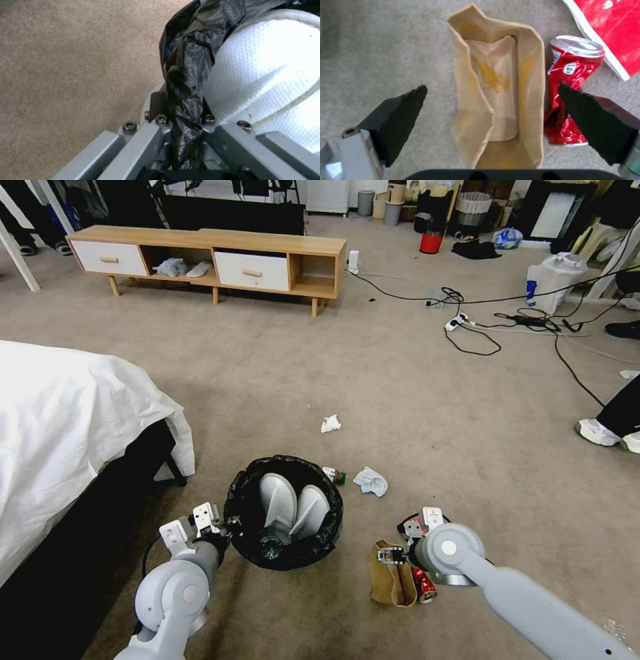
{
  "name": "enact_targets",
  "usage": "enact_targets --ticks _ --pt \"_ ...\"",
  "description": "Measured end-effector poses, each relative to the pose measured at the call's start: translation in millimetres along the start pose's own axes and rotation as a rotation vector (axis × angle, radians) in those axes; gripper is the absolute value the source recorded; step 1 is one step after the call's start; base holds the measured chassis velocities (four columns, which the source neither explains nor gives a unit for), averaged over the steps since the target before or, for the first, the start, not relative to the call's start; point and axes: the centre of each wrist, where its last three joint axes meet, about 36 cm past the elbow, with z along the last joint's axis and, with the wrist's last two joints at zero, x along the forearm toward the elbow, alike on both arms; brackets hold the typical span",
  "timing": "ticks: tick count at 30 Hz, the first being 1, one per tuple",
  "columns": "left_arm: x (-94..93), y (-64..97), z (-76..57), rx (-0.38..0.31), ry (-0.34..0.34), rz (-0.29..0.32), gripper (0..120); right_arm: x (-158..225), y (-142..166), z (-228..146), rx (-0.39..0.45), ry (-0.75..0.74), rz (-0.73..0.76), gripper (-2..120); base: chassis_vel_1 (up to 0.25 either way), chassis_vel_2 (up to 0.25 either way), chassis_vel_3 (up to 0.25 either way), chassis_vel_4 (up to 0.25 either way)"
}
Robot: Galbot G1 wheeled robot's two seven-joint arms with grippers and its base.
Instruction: Pick up the trash bin, then pick up the garbage from the floor and place it into the trash bin.
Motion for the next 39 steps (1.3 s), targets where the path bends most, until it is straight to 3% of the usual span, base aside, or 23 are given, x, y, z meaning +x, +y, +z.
enact_targets --ticks 16,39 --pt "-6.1 -1.3 -1.4 -0.001 0.005 0.009 2 -18 -27 6 -0.015 -0.005 0.083 100 0.0 0.0 0.0 0.0" --pt "-3.9 2.2 2.7 0.004 0.008 -0.002 2 -23 -10 1 0.008 -0.009 0.059 100 0.0 0.0 0.0 0.0"
